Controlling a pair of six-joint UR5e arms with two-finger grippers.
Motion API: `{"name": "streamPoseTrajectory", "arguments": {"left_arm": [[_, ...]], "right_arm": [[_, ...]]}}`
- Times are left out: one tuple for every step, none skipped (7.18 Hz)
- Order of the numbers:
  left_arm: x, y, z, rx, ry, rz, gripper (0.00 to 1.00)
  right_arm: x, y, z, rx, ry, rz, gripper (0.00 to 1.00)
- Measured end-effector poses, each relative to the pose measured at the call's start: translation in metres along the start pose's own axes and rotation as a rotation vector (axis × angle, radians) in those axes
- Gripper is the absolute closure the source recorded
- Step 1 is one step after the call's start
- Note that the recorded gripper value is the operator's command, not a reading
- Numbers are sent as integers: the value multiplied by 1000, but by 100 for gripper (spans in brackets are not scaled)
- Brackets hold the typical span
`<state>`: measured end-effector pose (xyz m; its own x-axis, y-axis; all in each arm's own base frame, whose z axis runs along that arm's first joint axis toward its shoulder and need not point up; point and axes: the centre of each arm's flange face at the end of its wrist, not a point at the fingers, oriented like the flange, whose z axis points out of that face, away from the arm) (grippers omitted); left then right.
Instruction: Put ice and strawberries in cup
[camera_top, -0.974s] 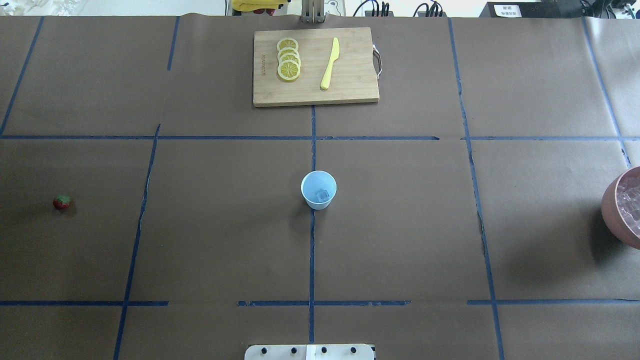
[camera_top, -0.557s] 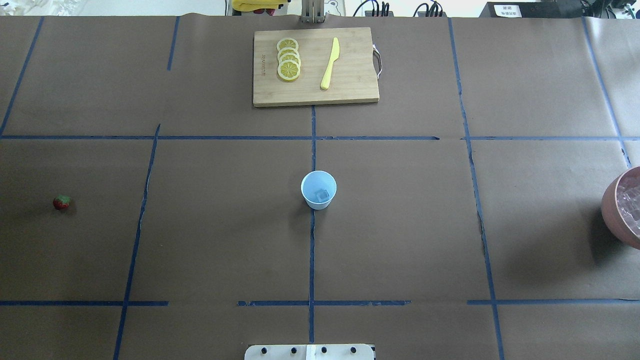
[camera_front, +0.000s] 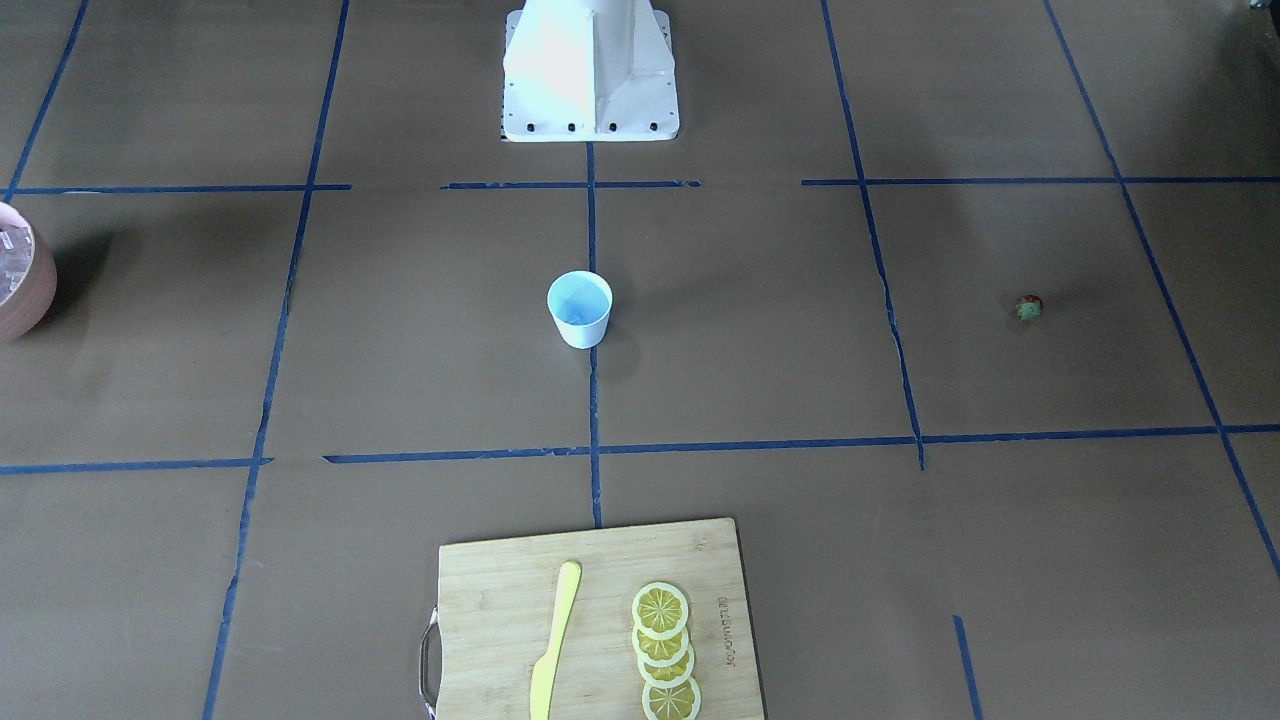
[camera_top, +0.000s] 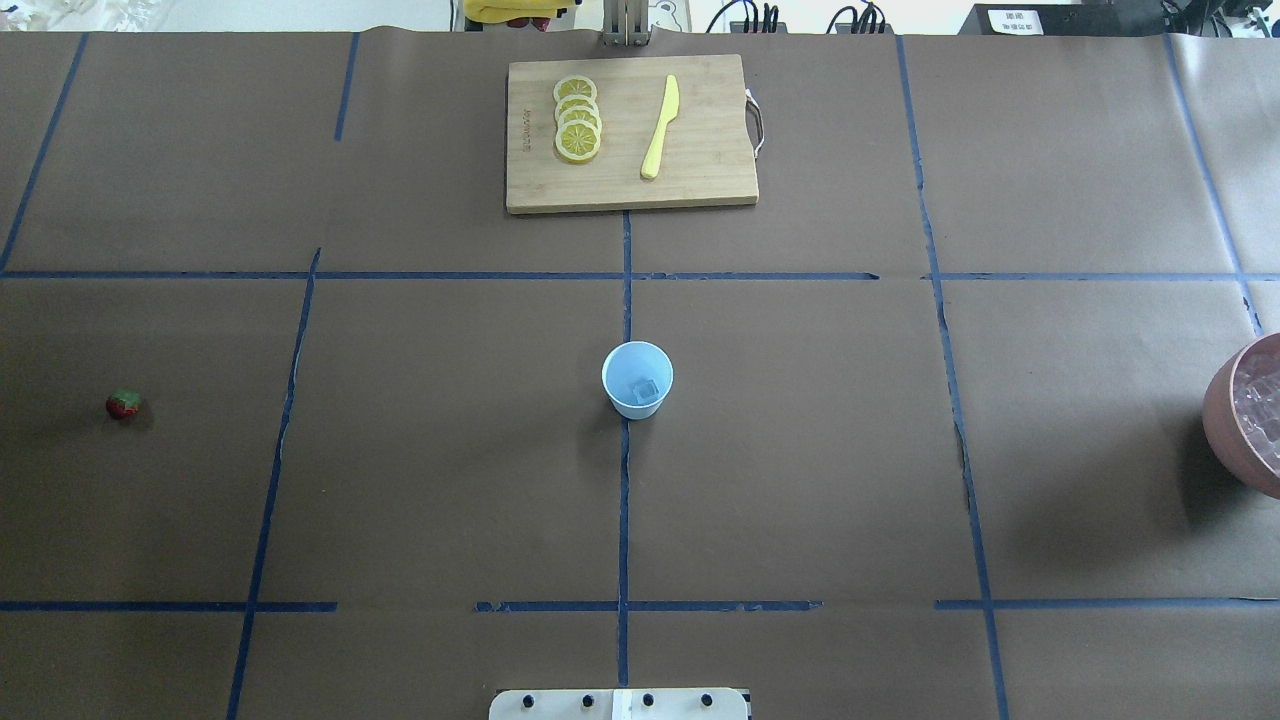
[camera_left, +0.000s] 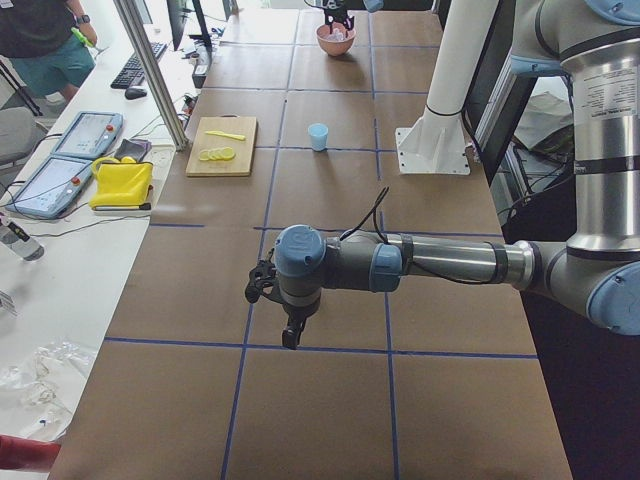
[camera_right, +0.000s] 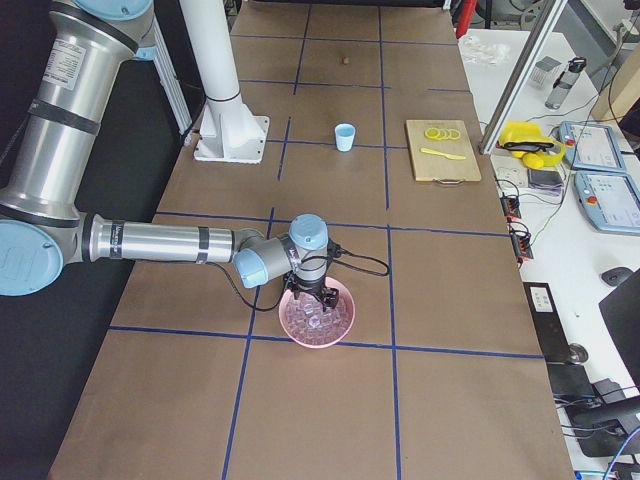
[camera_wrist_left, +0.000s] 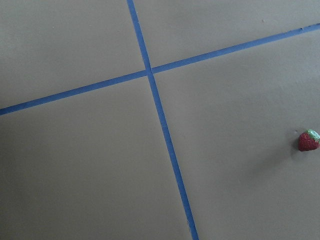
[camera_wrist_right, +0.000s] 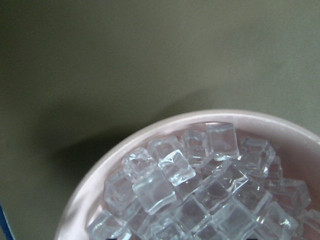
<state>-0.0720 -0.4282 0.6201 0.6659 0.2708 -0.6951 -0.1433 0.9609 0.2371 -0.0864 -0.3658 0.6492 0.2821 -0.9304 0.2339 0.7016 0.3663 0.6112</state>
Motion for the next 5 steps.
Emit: {"name": "streamPoseTrajectory", "arguments": {"left_arm": [[0,0,0,0,0,-1,0],[0,0,0,0,0,-1,0],[0,0,0,1,0,-1,0],[0,0,0,1,0,0,0],[1,0,-1,2,0,1,0]], "right_arm": [[0,1,1,-4,1,-12,15],[0,3,2,-11,3,-24,18],[1,5,4,-16,2,-33,22],[1,6,5,-18,1,-39,22],[0,6,5,-19,1,-42,28]]}}
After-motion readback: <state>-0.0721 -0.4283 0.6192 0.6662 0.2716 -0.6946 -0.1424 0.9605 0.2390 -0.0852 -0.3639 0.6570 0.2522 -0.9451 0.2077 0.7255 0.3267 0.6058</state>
